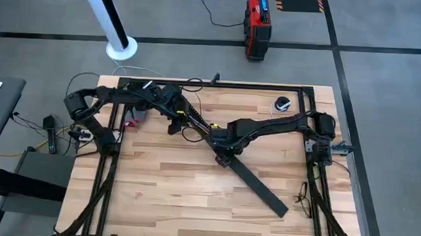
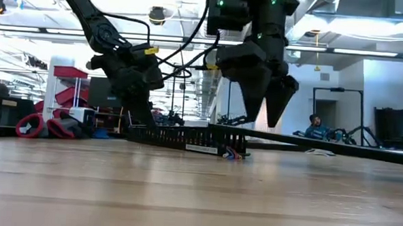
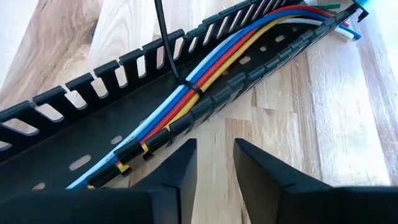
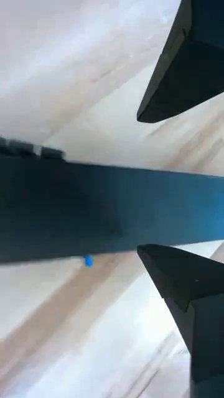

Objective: Ziptie cables
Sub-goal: Close the black cable duct

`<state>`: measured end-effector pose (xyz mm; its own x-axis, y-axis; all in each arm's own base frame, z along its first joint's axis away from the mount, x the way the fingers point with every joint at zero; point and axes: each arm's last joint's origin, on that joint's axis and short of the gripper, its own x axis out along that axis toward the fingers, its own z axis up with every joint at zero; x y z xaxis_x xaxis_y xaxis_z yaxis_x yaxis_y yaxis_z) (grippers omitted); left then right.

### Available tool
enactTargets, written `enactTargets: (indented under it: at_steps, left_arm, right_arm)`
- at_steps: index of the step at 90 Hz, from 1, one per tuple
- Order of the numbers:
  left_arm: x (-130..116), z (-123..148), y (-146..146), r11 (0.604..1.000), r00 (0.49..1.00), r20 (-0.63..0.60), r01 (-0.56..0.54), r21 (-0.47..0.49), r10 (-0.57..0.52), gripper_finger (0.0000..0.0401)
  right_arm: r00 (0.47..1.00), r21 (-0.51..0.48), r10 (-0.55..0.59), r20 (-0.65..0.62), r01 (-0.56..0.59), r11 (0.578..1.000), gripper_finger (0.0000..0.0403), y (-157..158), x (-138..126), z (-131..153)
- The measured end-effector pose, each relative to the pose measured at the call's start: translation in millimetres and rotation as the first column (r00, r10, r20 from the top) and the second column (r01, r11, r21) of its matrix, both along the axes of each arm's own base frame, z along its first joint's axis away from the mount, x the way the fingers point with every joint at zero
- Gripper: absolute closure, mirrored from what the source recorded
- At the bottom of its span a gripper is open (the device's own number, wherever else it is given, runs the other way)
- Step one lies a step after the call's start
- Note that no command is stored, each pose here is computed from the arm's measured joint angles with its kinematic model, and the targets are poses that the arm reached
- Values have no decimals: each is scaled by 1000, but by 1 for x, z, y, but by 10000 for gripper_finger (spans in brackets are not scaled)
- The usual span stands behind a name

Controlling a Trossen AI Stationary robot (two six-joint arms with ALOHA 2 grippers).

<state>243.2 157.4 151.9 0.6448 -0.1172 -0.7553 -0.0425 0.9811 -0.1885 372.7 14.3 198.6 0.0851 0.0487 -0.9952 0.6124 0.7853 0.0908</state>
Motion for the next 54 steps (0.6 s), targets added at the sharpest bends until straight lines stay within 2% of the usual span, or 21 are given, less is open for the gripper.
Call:
enactTargets:
  at_steps: [13,30,54]
  left_arm:
    - [0,0,0,1000,1000,0,1,1,-1,300]
    - [0,0,0,1000,1000,-1,-2,0,2,300]
    - [0,0,0,1000,1000,-6,-8,3,8,300]
  right_arm:
    - [999,-81,40,30,-37,996,70,20,1,0]
    - [998,-163,-11,57,20,986,70,27,2,-1]
    - [998,-165,-18,61,28,986,70,25,-3,-19]
